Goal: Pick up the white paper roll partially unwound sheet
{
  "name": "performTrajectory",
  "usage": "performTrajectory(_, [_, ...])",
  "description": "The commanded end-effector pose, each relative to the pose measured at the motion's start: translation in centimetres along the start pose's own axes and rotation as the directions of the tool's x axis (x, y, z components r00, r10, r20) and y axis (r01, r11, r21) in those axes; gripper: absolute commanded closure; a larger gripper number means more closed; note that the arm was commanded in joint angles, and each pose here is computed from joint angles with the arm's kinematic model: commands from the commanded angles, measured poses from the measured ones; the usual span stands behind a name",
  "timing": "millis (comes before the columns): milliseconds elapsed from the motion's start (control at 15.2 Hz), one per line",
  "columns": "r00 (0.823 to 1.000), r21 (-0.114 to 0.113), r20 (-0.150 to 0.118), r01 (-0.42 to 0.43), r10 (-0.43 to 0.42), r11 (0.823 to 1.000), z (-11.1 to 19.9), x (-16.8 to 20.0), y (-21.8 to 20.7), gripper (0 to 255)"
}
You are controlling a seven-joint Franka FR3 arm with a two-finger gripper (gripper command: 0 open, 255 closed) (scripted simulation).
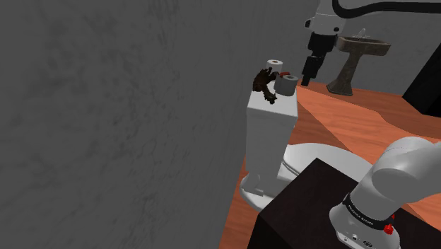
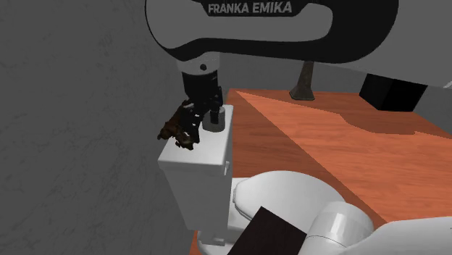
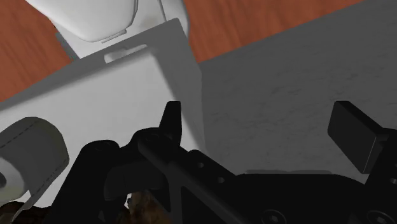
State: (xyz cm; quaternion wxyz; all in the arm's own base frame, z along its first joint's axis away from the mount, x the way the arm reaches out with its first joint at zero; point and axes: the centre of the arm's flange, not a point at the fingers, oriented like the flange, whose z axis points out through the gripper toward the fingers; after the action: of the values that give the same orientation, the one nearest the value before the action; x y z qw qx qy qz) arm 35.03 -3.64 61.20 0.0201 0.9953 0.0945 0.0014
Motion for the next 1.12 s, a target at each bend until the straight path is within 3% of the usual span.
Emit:
performTrajectory(0, [1.0, 0.004, 0.001, 0.0, 0.0, 1.0, 0.8, 1.5, 2.3, 0])
performTrajectory(1056, [1.0, 0.037, 0.011, -0.003, 0.002, 0.999, 7.2, 13.6, 19.0, 0])
